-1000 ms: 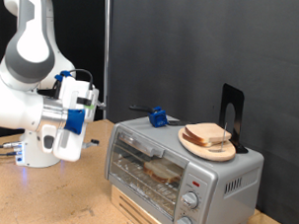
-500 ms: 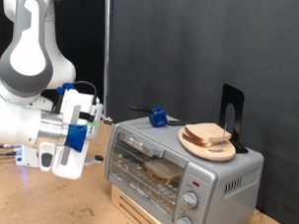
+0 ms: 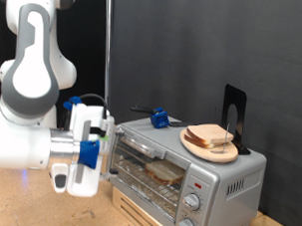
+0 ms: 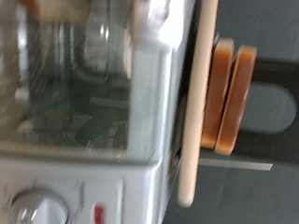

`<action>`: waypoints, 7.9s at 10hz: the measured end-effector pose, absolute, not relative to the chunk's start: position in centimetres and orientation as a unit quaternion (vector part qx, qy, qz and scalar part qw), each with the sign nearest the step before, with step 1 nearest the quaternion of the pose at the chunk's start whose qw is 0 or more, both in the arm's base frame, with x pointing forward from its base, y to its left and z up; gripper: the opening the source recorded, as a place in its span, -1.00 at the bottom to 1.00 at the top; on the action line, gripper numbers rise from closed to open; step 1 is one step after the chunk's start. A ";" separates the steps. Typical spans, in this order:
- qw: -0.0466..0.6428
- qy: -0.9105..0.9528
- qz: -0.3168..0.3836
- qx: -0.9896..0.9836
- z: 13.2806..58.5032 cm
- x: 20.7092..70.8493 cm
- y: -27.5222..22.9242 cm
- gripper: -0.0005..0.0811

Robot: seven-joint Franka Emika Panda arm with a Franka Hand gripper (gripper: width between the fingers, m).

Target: Make a piece of toast with the oven

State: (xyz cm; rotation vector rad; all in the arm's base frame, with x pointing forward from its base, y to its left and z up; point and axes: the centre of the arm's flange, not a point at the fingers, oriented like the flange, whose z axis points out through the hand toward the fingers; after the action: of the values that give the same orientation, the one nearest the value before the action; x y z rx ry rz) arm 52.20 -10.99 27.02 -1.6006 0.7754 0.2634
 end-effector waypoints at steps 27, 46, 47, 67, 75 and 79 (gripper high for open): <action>0.649 0.337 0.160 -0.663 12.8 67.1 -7.2 0.99; 0.642 0.325 0.172 -0.673 12.9 67.5 -2.5 -0.18; 0.642 0.323 0.169 -0.674 12.9 67.5 -2.5 -0.18; 0.664 0.305 0.126 -0.671 14.8 66.7 -5.7 0.92; 0.641 0.353 0.199 -0.652 13.8 68.3 -4.2 0.99; 0.642 0.350 0.198 -0.653 13.9 68.3 -4.2 0.99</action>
State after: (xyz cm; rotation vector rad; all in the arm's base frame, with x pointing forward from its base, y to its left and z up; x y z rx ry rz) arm 68.34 -4.23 13.92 -1.4884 0.7987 0.4509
